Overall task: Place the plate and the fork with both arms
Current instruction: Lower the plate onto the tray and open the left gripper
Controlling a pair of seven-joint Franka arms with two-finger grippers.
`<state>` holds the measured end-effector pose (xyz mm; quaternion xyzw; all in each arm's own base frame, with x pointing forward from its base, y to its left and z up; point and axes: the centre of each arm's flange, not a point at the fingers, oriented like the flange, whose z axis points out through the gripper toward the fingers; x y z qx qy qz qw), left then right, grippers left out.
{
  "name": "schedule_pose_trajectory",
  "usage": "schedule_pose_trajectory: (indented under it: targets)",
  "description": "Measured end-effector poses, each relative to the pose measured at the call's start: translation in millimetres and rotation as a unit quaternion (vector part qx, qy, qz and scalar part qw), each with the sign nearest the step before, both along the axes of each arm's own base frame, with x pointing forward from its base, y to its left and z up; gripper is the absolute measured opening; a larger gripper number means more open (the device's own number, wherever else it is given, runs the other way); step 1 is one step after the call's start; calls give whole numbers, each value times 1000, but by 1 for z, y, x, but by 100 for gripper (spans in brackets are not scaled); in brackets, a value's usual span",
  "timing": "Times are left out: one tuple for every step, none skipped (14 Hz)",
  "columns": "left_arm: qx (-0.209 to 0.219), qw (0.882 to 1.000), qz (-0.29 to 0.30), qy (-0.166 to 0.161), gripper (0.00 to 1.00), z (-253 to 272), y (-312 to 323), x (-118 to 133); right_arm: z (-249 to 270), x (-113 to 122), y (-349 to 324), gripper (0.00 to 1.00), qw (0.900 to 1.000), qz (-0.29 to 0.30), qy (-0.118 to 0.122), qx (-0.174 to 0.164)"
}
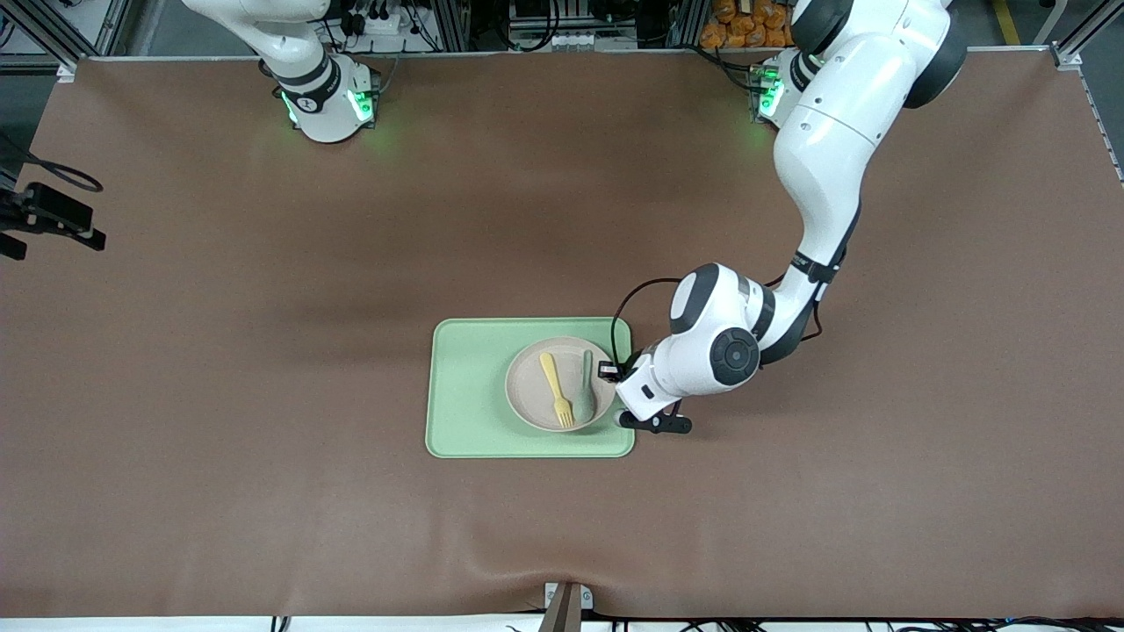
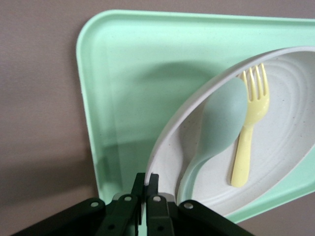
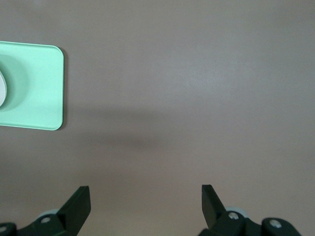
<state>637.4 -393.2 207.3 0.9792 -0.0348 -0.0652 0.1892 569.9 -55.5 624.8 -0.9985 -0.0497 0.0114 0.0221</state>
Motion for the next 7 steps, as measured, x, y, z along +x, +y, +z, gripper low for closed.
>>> schedule_pose_trajectory:
  targets:
    - [0,1000,0,-1,4,-5,-3,-2,-2,2,0,100,1000,0,1,0]
    - [-1,1000,-1,-3,4,-9,-6,-3,-3,2,0,100,1000,0,2,0]
    - [-1,1000,-1,-3,4,-12,-9,-5,-3,2,1,100,1000,1,2,1]
    - [-2,1000,-2,-3,4,-13,-11,-6,-3,2,2,100,1000,2,2,1]
    - [-2,1000,-3,-4,4,-14,-13,-8,-4,3,4,100,1000,3,3,2]
    - [-3,1000,-2,-6,4,-13,-15,-8,-7,4,6,100,1000,6,6,3]
    - [-4,1000,0,-10,4,-13,-16,-8,-14,8,9,100,1000,9,12,5]
